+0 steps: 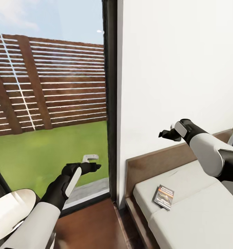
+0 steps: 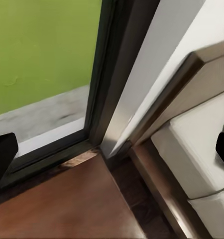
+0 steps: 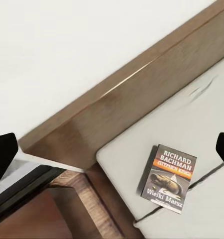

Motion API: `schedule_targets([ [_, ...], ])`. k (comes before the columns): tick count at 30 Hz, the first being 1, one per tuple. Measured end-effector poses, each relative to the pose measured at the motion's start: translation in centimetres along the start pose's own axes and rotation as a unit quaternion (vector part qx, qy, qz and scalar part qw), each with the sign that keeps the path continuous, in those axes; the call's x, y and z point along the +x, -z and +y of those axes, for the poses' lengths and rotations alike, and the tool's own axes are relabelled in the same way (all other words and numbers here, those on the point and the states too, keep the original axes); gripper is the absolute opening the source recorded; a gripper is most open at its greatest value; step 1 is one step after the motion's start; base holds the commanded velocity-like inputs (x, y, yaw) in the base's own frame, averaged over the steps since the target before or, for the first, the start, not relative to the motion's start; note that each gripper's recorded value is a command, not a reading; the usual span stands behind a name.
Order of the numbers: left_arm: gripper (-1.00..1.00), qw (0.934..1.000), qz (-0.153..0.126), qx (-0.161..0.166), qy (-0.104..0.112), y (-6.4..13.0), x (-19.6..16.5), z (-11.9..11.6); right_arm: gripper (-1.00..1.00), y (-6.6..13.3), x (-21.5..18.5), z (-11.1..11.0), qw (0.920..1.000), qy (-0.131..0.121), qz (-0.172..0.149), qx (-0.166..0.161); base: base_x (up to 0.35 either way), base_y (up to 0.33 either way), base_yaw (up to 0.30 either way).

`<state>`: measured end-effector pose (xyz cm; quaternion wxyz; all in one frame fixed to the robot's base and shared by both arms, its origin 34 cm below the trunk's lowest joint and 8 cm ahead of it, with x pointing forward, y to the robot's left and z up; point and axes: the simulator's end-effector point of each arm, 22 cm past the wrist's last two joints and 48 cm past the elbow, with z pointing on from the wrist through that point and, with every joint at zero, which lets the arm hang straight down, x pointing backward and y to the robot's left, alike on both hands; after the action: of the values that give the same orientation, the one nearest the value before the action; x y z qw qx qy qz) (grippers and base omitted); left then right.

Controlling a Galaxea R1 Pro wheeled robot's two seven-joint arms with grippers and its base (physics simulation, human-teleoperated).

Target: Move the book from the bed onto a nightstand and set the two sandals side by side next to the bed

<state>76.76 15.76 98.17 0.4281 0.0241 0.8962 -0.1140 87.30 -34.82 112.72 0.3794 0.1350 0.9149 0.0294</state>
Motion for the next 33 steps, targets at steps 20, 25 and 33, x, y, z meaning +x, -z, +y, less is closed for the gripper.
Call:
schedule_targets([
  [20, 1.0, 0.9977, -0.042, 0.052, -0.004, 3.6, -5.4, -6.2, 1.0, -0.7, 1.1, -1.7, 0.9997, -0.006, 0.023, 0.008, 0.0, 0.0, 0.0],
  [25, 1.0, 0.9956, -0.037, 0.079, -0.034, 3.9, -5.2, -10.2, 1.0, -1.0, 1.7, -2.1, 0.9995, -0.005, 0.03, 0.013, 0.0, 0.0, 0.0],
  [33, 1.0, 0.9926, -0.049, 0.103, -0.041, 4.8, -6.8, -12.1, 1.0, -1.3, 2.4, -2.1, 0.9991, 0.0, 0.039, 0.017, 0.0, 0.0, 0.0],
])
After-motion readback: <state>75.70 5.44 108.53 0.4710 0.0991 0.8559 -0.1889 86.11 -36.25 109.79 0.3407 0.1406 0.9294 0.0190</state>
